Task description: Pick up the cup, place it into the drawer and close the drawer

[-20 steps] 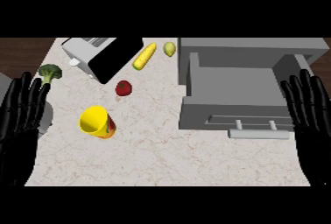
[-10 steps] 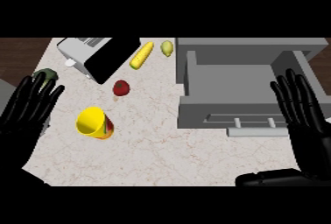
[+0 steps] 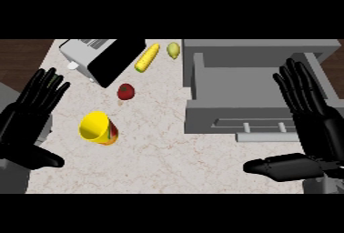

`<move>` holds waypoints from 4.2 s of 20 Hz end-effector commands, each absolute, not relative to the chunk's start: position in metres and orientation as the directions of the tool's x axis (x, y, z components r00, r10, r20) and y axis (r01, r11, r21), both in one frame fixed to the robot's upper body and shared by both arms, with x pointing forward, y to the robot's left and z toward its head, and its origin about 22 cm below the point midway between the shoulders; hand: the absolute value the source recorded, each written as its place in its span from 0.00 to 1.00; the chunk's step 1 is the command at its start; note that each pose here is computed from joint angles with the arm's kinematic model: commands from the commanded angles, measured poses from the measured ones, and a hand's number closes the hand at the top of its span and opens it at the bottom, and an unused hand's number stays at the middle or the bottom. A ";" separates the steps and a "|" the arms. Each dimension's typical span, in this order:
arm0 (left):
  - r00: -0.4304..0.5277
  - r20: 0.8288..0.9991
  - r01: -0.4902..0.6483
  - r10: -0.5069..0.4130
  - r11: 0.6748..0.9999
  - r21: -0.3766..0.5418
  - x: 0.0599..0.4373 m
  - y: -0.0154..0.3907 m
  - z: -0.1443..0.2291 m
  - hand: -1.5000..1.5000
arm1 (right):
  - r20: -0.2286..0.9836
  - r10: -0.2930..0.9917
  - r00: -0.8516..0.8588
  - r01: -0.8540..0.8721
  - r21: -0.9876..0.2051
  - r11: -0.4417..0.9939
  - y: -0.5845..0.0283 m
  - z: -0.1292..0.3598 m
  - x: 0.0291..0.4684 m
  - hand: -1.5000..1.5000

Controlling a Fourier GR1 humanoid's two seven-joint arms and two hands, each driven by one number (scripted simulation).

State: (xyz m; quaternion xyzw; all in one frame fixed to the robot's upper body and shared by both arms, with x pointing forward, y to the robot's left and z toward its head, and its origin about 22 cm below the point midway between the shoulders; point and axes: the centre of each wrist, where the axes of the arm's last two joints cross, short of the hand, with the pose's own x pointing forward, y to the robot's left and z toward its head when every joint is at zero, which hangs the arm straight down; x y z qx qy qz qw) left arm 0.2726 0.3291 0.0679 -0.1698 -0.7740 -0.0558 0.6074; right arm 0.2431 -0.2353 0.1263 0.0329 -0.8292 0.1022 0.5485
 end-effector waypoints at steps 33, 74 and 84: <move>-0.091 0.994 0.160 0.053 0.986 -0.038 0.271 0.373 -0.114 0.00 | 0.901 0.068 -0.429 -0.184 -0.160 0.970 -0.252 0.154 0.273 0.00; -0.450 0.892 -0.242 -0.032 0.966 -0.087 0.293 0.287 -0.130 1.00 | 0.901 0.073 -0.428 -0.172 -0.161 0.972 -0.261 0.150 0.266 0.00; -0.523 0.835 0.118 0.173 0.984 -0.130 0.371 0.250 -0.052 1.00 | 0.905 0.105 -0.413 -0.140 -0.177 0.974 -0.272 0.148 0.276 0.00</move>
